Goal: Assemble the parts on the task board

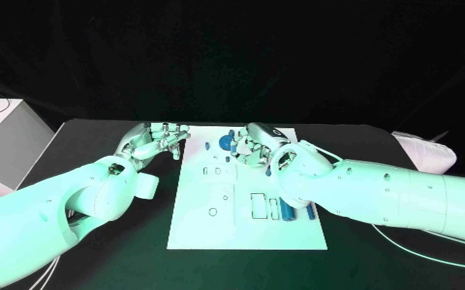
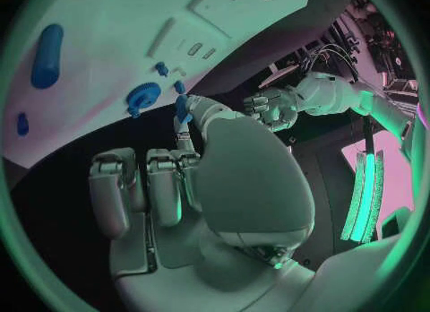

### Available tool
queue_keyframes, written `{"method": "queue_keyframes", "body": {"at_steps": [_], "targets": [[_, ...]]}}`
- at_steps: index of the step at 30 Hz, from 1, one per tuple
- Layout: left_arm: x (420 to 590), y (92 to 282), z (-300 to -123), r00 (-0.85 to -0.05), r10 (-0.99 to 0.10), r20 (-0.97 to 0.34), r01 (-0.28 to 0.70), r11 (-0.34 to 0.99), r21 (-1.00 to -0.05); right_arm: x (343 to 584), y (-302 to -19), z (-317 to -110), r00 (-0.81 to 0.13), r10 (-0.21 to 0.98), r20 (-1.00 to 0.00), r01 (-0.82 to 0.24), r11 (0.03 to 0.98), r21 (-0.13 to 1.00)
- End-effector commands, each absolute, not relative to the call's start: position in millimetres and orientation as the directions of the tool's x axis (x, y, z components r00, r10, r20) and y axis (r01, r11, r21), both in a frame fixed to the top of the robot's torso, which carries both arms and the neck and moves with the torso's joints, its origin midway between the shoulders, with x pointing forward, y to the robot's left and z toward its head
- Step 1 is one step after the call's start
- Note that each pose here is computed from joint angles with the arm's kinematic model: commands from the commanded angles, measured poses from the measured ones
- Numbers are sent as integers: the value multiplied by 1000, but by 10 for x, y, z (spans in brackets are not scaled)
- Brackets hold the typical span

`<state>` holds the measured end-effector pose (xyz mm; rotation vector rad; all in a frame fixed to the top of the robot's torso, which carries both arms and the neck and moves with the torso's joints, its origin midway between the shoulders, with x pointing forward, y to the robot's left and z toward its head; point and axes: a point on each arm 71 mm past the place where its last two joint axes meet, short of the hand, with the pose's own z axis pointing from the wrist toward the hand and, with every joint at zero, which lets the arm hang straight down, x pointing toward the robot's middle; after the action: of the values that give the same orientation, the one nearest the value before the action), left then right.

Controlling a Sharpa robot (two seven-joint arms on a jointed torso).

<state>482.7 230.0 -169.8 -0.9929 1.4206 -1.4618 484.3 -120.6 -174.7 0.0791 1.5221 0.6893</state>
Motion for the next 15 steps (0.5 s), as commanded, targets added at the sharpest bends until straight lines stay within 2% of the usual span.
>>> {"method": "queue_keyframes", "body": {"at_steps": [1,6,15], "targets": [[4827,2283,-1696,-327,-945,-25,42,11,-999,4815,-1149,-1835,-124,410,-904,-307,850,427],[4821,2281,-1694,-327,-945,-25,39,13,-999,4762,-1055,-1927,-155,396,-905,-296,855,425],[4816,2273,-1692,-331,-943,-27,38,15,-999,4704,-947,-2019,-156,385,-910,-298,860,414]]}}
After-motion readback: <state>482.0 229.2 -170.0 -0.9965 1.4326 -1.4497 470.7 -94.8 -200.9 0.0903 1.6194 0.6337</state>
